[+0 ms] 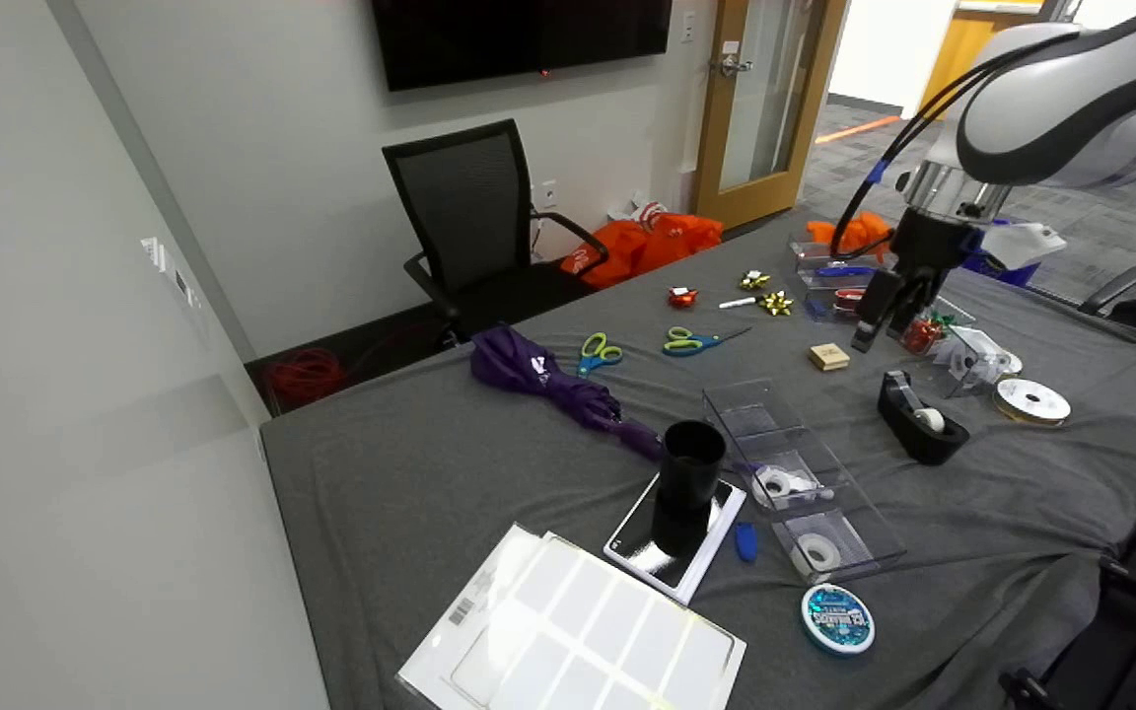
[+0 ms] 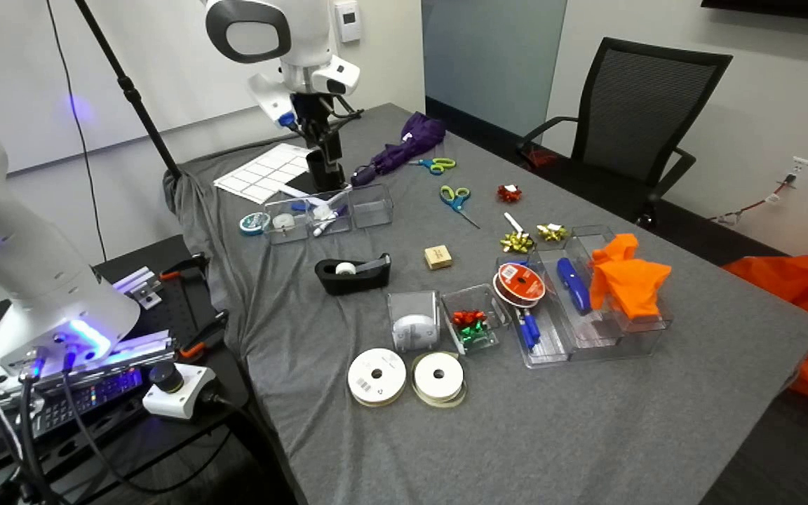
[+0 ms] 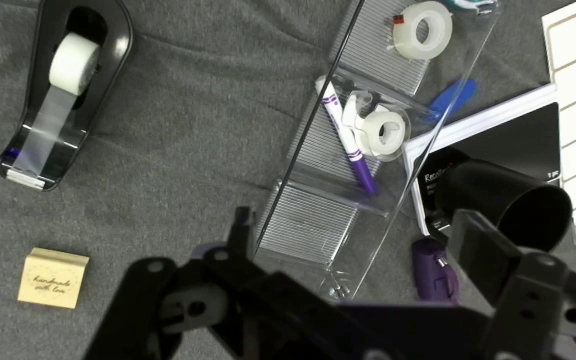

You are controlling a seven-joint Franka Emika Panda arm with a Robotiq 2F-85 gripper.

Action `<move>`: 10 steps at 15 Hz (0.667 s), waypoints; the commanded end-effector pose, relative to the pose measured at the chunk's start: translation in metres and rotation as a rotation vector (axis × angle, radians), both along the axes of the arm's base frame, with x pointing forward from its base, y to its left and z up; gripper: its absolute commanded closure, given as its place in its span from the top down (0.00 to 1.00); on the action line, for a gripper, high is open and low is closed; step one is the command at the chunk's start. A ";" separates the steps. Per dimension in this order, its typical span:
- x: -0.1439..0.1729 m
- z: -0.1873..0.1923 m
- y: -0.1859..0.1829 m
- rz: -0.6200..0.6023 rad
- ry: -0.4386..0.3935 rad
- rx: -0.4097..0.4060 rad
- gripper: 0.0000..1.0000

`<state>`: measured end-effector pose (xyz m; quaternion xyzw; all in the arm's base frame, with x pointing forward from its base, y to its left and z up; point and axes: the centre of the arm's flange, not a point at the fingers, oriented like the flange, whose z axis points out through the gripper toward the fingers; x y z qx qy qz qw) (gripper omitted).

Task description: Move the tap dispenser to the furthest compartment on the tray

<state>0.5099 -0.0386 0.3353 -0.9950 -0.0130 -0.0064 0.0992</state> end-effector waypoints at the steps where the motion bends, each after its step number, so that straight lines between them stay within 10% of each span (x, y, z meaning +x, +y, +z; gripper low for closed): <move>1: 0.019 -0.038 0.034 0.010 0.009 -0.049 1.00; 10: 0.035 -0.117 0.067 0.089 0.075 -0.070 1.00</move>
